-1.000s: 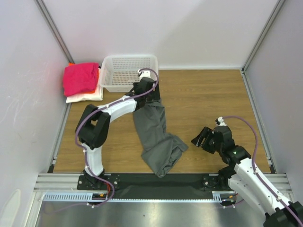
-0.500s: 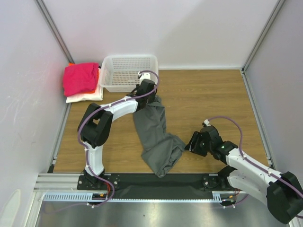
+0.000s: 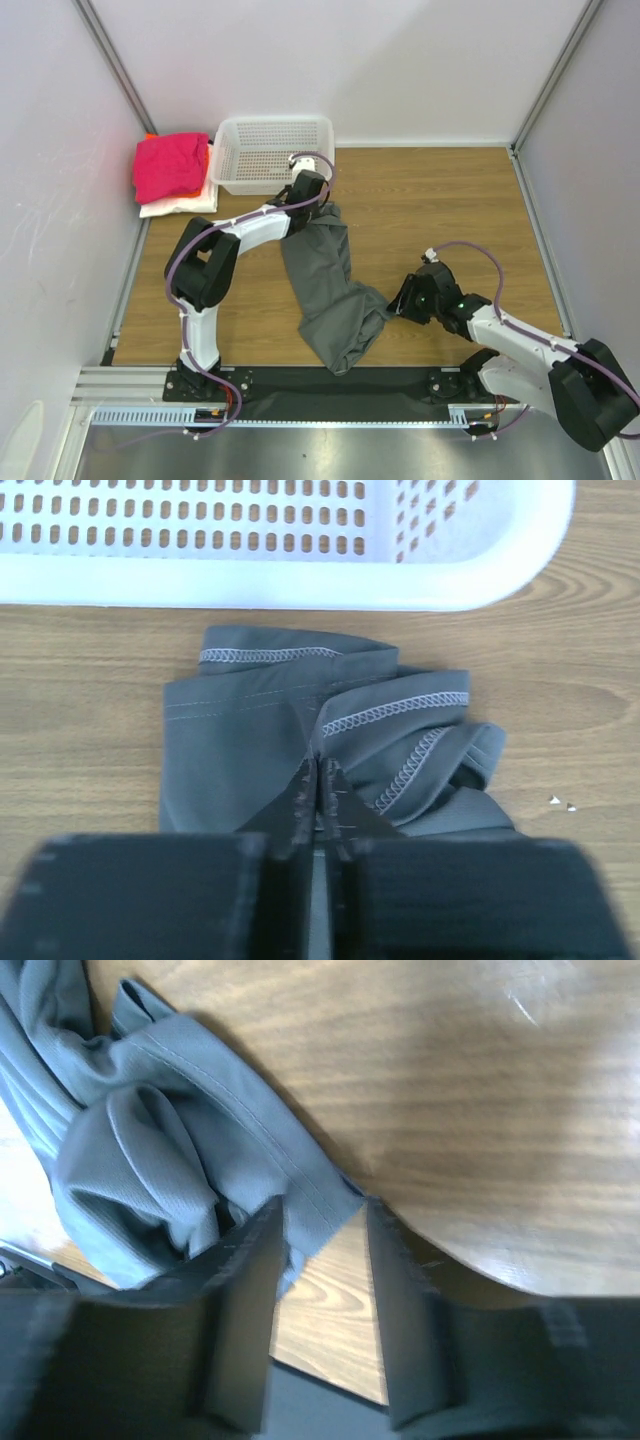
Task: Fold and stack the t-shirts
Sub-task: Flatten the tshirt out
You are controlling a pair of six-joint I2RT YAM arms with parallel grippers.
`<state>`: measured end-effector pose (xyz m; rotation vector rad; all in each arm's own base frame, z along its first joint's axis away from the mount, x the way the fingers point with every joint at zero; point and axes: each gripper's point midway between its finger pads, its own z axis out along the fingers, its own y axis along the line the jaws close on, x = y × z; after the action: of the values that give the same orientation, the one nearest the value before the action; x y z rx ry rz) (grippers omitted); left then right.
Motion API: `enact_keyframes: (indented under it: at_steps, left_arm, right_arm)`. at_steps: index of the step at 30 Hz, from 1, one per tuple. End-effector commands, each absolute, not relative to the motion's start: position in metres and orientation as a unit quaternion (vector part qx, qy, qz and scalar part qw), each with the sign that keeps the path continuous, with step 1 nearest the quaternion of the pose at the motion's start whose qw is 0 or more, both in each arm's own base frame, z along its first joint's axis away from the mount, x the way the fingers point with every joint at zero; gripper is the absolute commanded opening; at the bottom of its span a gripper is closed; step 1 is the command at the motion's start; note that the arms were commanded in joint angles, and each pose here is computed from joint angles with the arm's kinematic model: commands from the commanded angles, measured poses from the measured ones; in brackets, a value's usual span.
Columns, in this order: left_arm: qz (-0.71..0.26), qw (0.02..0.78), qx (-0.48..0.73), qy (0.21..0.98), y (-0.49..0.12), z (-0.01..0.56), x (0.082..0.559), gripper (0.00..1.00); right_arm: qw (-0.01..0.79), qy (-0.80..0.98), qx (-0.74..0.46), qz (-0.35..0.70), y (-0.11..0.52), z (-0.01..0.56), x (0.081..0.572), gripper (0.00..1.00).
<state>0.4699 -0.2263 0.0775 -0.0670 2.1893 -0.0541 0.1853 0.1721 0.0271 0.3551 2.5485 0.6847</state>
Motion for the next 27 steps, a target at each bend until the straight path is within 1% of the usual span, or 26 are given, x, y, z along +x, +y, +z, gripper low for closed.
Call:
enact_keyframes:
  at_steps: [1,3,4,6,8,9,10,14,17,18,20,21,22,23,24,25,26,27]
  left_arm:
    - [-0.011,0.468,-0.028,0.883,-0.215,0.078,0.475,0.01]
    - [-0.013,0.472,-0.030,0.881,-0.212,0.083,0.475,0.00]
    - [-0.010,0.470,-0.028,0.882,-0.209,0.081,0.472,0.00]
    - [-0.012,0.479,-0.031,0.877,-0.206,0.091,0.470,0.00]
    - [-0.007,0.480,-0.034,0.877,-0.199,0.092,0.464,0.00]
    - [-0.009,0.487,-0.038,0.872,-0.197,0.101,0.462,0.01]
    - [-0.006,0.484,-0.038,0.874,-0.193,0.099,0.456,0.00]
    - [-0.002,0.491,-0.053,0.869,-0.178,0.111,0.439,0.00]
    - [0.000,0.494,-0.073,0.866,-0.163,0.119,0.419,0.00]
    - [-0.002,0.496,-0.088,0.864,-0.158,0.122,0.413,0.00]
    - [-0.005,0.492,-0.106,0.864,-0.146,0.124,0.392,0.00]
    - [-0.009,0.491,-0.126,0.862,-0.140,0.123,0.384,0.00]
    - [-0.002,0.478,-0.131,0.868,-0.132,0.109,0.369,0.00]
    - [-0.010,0.486,-0.145,0.862,-0.125,0.120,0.359,0.00]
    - [-0.017,0.484,-0.166,0.859,-0.121,0.119,0.351,0.00]
    - [-0.005,0.472,-0.175,0.864,-0.109,0.106,0.333,0.00]
    - [-0.008,0.470,-0.185,0.863,-0.104,0.105,0.324,0.00]
    - [-0.032,0.485,-0.214,0.847,-0.100,0.118,0.316,0.00]
  right_arm:
    - [0.261,0.918,0.121,0.273,0.187,0.040,0.202,0.40]
    - [0.259,0.919,0.122,0.270,0.188,0.037,0.204,0.36]
    - [0.259,0.919,0.122,0.271,0.189,0.037,0.205,0.31]
    - [0.263,0.917,0.124,0.274,0.192,0.038,0.208,0.26]
    - [0.268,0.915,0.126,0.274,0.193,0.041,0.212,0.16]
    - [0.271,0.915,0.126,0.272,0.192,0.041,0.213,0.10]
    - [0.275,0.917,0.124,0.262,0.189,0.040,0.214,0.00]
    - [0.297,0.920,0.122,0.226,0.173,0.046,0.229,0.00]
    - [0.323,0.913,0.134,0.209,0.151,0.058,0.253,0.00]
    - [0.340,0.906,0.151,0.200,0.137,0.066,0.268,0.00]
    - [0.360,0.902,0.145,0.187,0.123,0.074,0.285,0.00]
    - [0.380,0.893,0.158,0.181,0.111,0.090,0.302,0.00]
    - [0.391,0.889,0.157,0.178,0.108,0.097,0.311,0.00]
    - [0.388,0.893,0.156,0.167,0.102,0.094,0.319,0.00]
    - [0.396,0.892,0.149,0.161,0.098,0.099,0.328,0.00]
    - [0.411,0.884,0.143,0.171,0.098,0.113,0.344,0.00]
    - [0.401,0.890,0.140,0.166,0.097,0.106,0.354,0.00]
    - [0.398,0.893,0.130,0.164,0.096,0.104,0.362,0.00]
